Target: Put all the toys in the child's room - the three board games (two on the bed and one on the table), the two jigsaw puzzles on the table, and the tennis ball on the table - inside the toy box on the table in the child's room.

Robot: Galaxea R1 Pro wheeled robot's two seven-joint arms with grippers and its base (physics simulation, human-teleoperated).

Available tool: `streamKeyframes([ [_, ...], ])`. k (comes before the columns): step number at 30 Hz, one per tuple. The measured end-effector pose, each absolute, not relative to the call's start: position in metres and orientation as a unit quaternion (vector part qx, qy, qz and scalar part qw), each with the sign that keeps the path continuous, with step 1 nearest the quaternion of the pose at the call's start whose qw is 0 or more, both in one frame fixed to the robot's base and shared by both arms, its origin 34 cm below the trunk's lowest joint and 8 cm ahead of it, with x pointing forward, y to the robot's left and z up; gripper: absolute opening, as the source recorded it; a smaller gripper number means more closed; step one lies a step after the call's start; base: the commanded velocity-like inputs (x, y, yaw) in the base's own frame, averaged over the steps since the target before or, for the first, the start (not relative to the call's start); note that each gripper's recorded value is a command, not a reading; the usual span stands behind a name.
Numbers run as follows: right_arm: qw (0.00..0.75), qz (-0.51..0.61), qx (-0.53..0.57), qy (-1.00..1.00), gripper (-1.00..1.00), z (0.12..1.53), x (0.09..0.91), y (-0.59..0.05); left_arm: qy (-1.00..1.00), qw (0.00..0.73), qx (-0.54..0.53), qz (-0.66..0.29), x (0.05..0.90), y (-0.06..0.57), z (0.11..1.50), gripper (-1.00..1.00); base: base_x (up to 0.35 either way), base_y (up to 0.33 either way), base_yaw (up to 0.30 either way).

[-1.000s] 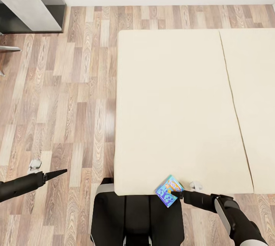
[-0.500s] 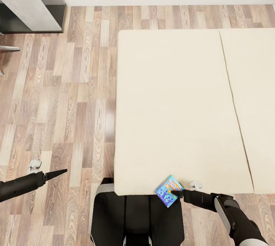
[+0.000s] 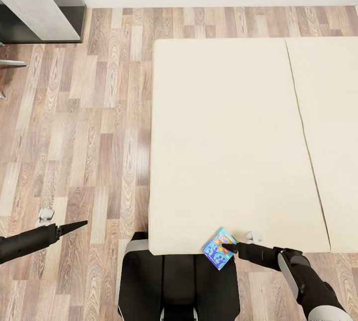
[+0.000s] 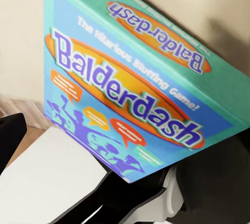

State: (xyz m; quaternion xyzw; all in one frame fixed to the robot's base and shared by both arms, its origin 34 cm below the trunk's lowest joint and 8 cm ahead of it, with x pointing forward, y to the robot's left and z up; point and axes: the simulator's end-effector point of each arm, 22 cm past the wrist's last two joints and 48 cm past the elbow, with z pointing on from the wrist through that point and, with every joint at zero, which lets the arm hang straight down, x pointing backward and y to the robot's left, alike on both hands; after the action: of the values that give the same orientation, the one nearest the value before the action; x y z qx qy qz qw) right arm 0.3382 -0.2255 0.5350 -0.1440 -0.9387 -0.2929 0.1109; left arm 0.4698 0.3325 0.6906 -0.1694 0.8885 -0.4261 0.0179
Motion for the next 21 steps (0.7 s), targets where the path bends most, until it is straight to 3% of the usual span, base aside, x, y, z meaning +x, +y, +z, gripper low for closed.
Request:
streamKeyframes([
  [21, 0.109, -0.305, -0.147, -0.935, 1.0, 0.535, 0.343, -0.209, 0.888, 0.018, -0.169, -0.426, 0.47, 0.332, 0.691, 1.0, 0.0, 0.0, 0.0],
])
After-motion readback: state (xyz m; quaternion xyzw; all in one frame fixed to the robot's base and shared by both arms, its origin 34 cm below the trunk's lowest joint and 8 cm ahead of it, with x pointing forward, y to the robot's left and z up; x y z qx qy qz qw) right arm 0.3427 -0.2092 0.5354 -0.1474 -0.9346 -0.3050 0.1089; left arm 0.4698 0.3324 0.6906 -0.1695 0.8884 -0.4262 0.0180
